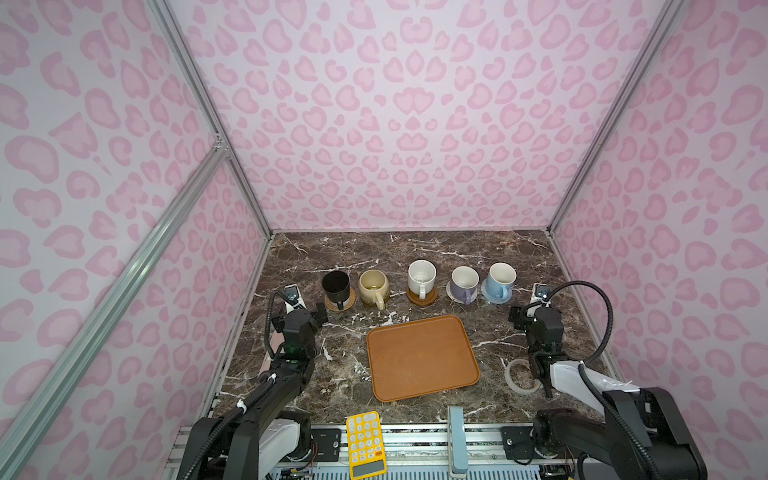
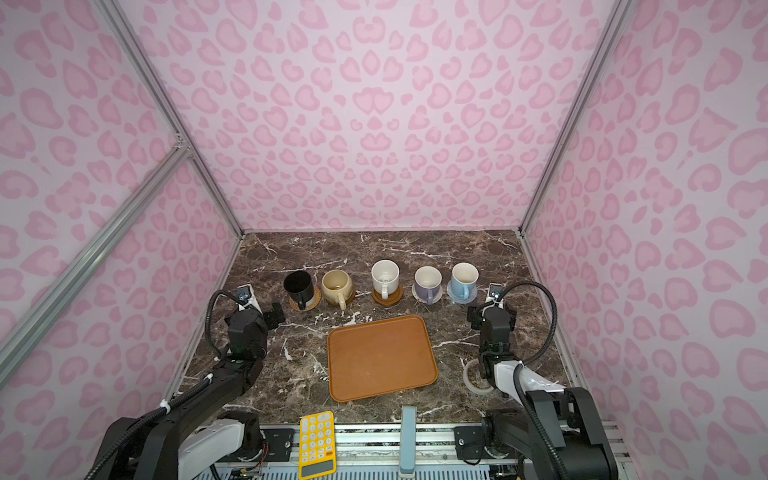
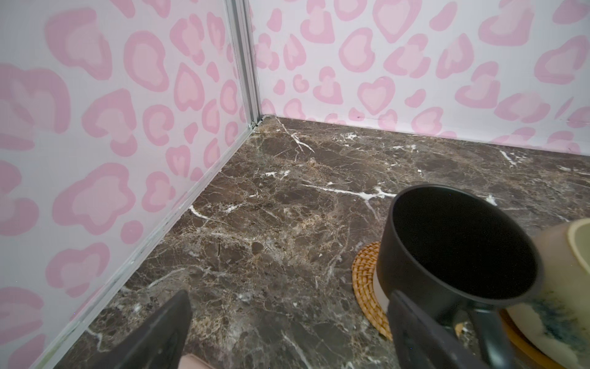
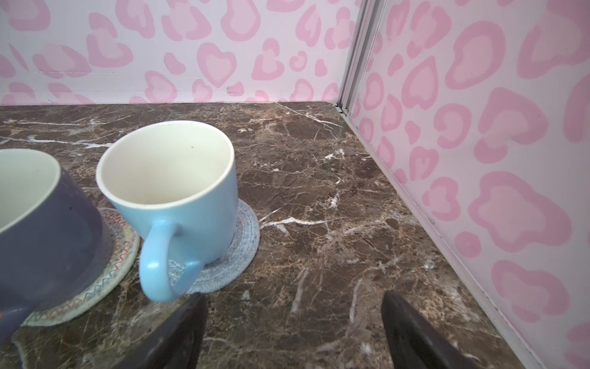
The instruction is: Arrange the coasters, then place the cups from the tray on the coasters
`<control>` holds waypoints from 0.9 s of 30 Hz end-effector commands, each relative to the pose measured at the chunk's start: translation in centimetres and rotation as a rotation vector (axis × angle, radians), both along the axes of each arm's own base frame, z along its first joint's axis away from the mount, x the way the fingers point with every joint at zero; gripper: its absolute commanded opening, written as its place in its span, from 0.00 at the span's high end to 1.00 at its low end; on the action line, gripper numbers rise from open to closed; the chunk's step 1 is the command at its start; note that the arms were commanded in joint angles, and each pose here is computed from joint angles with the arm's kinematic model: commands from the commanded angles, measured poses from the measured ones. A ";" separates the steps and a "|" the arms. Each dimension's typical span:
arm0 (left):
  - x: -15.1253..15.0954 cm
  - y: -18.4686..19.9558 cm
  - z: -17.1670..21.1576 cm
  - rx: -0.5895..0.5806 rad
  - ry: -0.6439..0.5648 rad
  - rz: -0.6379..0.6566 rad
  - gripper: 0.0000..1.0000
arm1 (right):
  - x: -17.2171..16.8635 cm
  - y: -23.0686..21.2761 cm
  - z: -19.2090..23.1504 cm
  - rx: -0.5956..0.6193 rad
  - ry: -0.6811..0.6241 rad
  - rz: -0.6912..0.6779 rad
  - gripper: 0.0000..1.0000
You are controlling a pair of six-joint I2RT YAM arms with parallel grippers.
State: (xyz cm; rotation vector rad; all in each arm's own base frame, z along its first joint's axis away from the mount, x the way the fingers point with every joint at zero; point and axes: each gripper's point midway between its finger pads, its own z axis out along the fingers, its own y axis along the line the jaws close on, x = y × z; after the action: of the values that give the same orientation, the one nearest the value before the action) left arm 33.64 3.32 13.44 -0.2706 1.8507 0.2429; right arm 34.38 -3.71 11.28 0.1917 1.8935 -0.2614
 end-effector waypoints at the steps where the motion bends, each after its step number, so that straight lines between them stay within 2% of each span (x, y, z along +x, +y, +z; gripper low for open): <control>1: 1.4 -0.5 0.7 -0.033 -0.073 -0.052 0.03 | 1.0 0.2 1.6 -0.004 -0.076 0.015 0.13; 5: 2.2 -0.5 1.0 -0.036 -0.093 -0.080 0.03 | 1.2 0.0 1.8 -0.007 -0.107 0.014 0.12; 10: 3.4 -0.4 0.7 -0.035 -0.082 -0.104 0.03 | 2.3 -0.5 1.4 0.053 -0.098 0.018 0.12; 14: 3.5 1.0 -0.2 -0.113 -0.116 -0.118 0.03 | 2.7 -0.2 0.7 0.060 -0.112 0.032 0.12; 18: 4.1 0.3 -0.7 -0.114 -0.091 -0.165 0.03 | 3.3 0.0 -0.6 0.062 -0.090 0.044 0.12; 22: 4.5 -0.4 -1.7 -0.111 -0.074 -0.211 0.03 | 4.1 0.3 -1.1 0.060 -0.085 0.064 0.08; 24: 4.6 -0.4 -1.5 -0.110 -0.088 -0.211 0.03 | 4.4 0.6 -1.4 0.059 -0.048 0.078 0.02; 27: 4.9 -0.9 -1.8 -0.096 -0.060 -0.231 0.03 | 4.6 0.6 -1.4 0.050 -0.040 0.080 0.01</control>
State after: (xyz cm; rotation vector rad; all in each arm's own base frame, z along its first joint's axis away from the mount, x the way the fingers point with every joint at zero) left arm 37.75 3.09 10.38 -0.1802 1.8598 -0.0001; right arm 38.92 -3.38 10.12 0.1752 1.8554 -0.1562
